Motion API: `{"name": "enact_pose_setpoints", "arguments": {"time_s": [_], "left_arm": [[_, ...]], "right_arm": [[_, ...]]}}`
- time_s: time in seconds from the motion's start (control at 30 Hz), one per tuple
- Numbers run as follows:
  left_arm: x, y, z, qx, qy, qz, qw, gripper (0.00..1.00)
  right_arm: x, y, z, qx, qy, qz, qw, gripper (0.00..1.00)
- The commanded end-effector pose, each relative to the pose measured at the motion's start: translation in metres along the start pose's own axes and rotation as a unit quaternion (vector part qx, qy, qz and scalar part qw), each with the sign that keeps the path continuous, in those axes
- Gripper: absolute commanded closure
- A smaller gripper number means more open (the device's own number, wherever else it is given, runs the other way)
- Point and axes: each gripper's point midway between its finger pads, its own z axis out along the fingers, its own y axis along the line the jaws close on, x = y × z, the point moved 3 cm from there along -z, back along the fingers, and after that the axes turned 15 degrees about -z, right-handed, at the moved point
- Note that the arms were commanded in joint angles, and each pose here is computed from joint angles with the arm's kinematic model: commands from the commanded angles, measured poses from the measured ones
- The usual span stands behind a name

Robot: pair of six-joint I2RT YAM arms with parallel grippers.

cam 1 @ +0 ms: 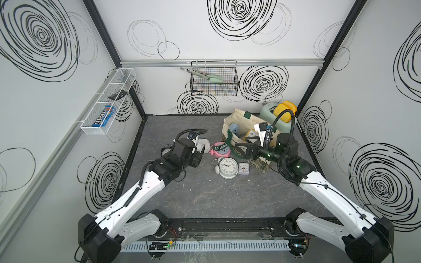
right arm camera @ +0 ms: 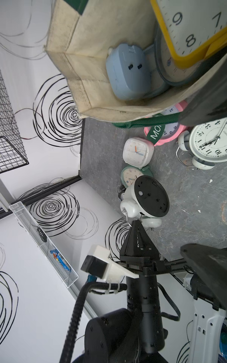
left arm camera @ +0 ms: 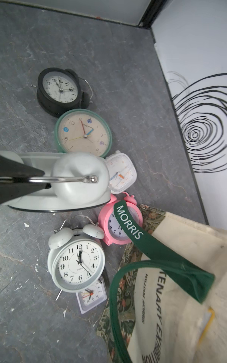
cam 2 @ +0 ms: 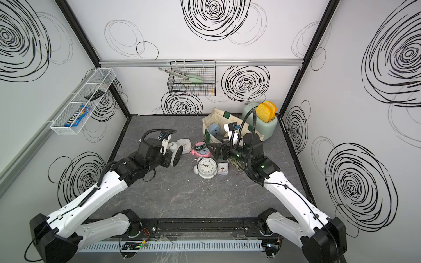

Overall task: Put the alarm clock into the canvas bag
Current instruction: Pick up the alarm from the center of the board.

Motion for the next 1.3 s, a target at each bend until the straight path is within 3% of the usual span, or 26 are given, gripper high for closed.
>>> {"name": "enact_pose_setpoints", "arguments": {"time_s": [0.0, 0.23, 0.37, 0.5, 0.63, 0.97, 1.27], "left_arm": [[-0.053, -0.018, -0.026, 0.045, -0.104, 0.055, 0.992, 1.00], [-0.065, -0.048, -0.058, 0.156, -0.189, 0.152, 0.958, 1.00], [-0.065, -0.058, -0.065, 0.190, -0.195, 0.196, 0.942, 1.00], [-0.058, -0.066, -0.067, 0.216, -0.186, 0.240, 0.928, 1.00], [-0.049, -0.068, -0.070, 0.230, -0.193, 0.275, 0.913, 1.00], [-0.035, -0.074, -0.075, 0.251, -0.200, 0.308, 0.895, 1.00], [-0.031, -0.079, -0.081, 0.264, -0.202, 0.313, 0.890, 1.00]], "right_arm": [[-0.009, -0.003, 0.001, 0.007, -0.028, -0.049, 0.998, 0.03], [-0.008, 0.009, 0.014, -0.046, -0.020, -0.150, 0.987, 0.02], [0.003, 0.020, 0.021, -0.058, -0.014, -0.238, 0.969, 0.03], [0.006, 0.022, 0.026, -0.072, -0.018, -0.314, 0.946, 0.03], [0.016, 0.037, 0.025, -0.128, -0.016, -0.394, 0.910, 0.03], [0.021, 0.050, 0.042, -0.169, 0.019, -0.483, 0.859, 0.03], [0.052, 0.073, 0.061, -0.250, 0.062, -0.477, 0.840, 0.03]]}}
